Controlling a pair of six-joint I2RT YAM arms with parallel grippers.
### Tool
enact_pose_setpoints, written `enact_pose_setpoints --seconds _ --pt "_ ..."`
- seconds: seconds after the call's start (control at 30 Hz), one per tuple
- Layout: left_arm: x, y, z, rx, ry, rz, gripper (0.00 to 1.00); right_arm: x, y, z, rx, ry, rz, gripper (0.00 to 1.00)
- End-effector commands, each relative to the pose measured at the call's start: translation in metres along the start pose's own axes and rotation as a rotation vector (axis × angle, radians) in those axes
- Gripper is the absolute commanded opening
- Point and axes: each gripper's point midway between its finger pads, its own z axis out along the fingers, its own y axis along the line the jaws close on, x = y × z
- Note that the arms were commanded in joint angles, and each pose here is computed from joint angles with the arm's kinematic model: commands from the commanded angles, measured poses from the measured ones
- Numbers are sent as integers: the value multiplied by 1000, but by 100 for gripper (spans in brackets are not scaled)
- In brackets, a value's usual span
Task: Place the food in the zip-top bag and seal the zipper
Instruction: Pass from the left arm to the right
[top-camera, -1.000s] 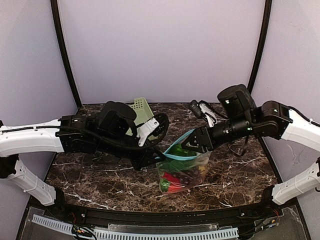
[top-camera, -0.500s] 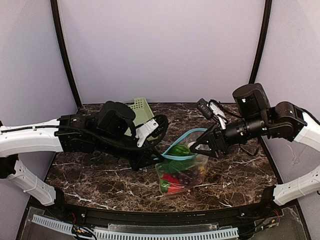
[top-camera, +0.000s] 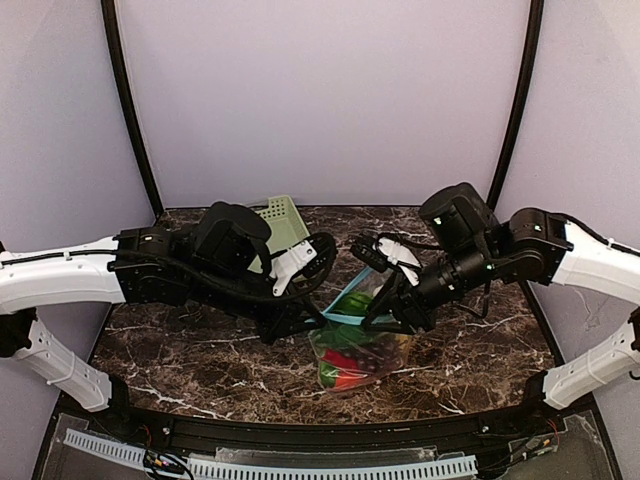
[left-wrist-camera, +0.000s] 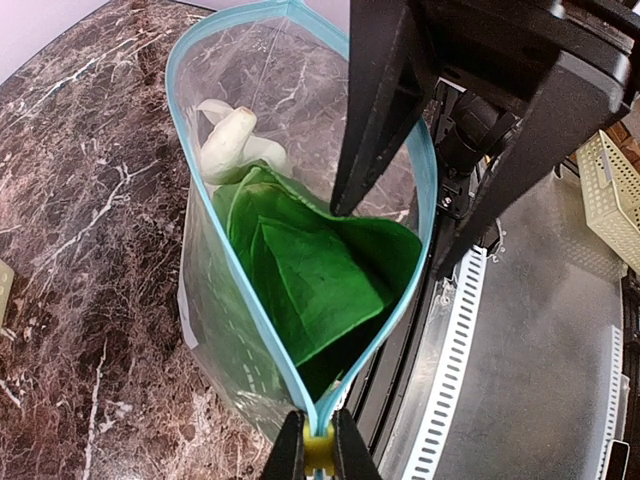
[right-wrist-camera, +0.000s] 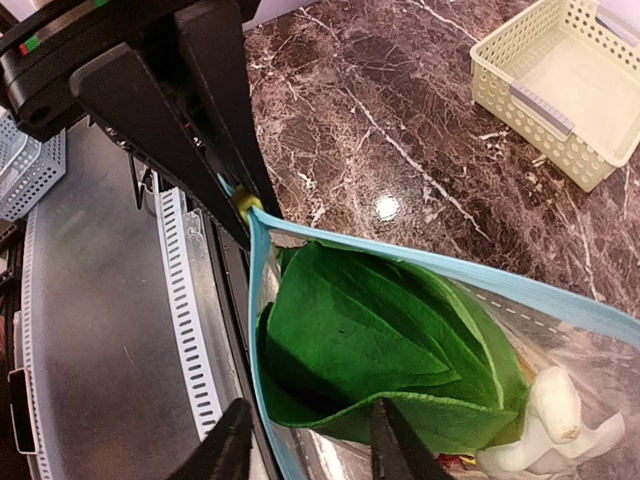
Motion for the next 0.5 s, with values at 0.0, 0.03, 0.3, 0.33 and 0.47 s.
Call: enact_pose_setpoints --seconds 0.0,0.03,0.3,0.33,0.47 --pt "-16 -6 -14 12 -43 22 1 -5 8 -2 -19 -10 -58 32" --pt "-16 -5 -14 10 -43 23 1 -5 8 -2 -17 -14 -59 27" --pt "-19 -1 -16 -17 -71 12 13 -11 12 -12 -21 -88 -39 0" --pt "-20 0 -16 -19 -85 6 25 -13 13 -14 -24 -108 -35 0" --pt "-18 4 -19 -18 -123 -23 50 -12 14 -17 -27 -141 -17 0"
